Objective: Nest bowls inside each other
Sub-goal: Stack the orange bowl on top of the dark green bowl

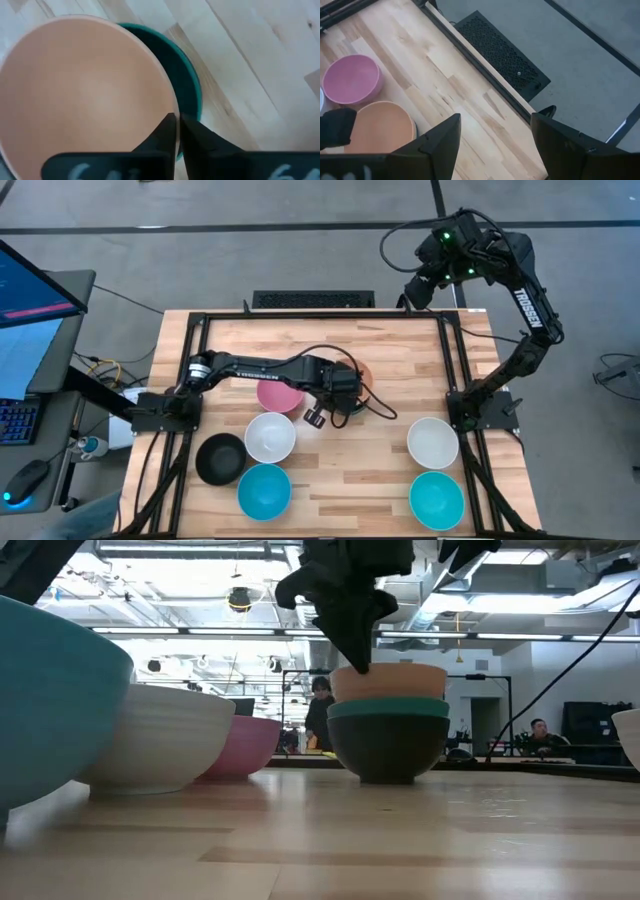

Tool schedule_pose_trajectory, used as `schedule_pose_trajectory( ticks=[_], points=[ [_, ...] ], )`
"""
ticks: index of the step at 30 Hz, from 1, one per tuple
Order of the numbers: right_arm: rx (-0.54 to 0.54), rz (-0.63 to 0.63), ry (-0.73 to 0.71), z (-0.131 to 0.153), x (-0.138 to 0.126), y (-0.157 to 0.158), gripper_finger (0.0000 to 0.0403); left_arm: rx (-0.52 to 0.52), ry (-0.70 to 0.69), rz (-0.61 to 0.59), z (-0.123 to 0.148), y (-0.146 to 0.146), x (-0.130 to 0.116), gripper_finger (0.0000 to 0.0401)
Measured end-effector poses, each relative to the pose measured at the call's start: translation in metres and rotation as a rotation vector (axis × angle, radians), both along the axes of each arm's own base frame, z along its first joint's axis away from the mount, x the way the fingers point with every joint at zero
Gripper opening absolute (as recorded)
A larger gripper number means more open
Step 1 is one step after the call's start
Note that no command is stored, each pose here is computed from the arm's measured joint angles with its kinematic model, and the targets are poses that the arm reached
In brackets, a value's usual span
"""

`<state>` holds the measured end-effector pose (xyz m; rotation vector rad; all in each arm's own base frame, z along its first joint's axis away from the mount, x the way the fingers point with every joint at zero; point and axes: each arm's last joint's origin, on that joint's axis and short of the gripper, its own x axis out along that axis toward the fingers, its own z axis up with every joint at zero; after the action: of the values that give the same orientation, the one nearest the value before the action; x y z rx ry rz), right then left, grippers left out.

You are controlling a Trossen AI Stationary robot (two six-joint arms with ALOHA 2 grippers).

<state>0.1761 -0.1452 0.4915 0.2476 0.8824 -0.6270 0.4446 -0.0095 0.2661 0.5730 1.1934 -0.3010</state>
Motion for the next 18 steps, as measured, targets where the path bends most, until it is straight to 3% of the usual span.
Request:
schedule_pose_trajectory(
  ticks=[13, 18],
  points=[
    [0.000, 0.000, 0.000, -0.0001, 0.0001, -0.0001, 0.0265, -0.075, -0.012, 0.046, 0.0003, 0.0075, 0.0010, 0.0044],
    [0.000, 0.000, 0.000, -0.0001, 0.0001, -0.0001, 0.0265, -0.056, -0.012, 0.037, -0.0025, 0.0081, 0.0030, 0.0033]
  ],
)
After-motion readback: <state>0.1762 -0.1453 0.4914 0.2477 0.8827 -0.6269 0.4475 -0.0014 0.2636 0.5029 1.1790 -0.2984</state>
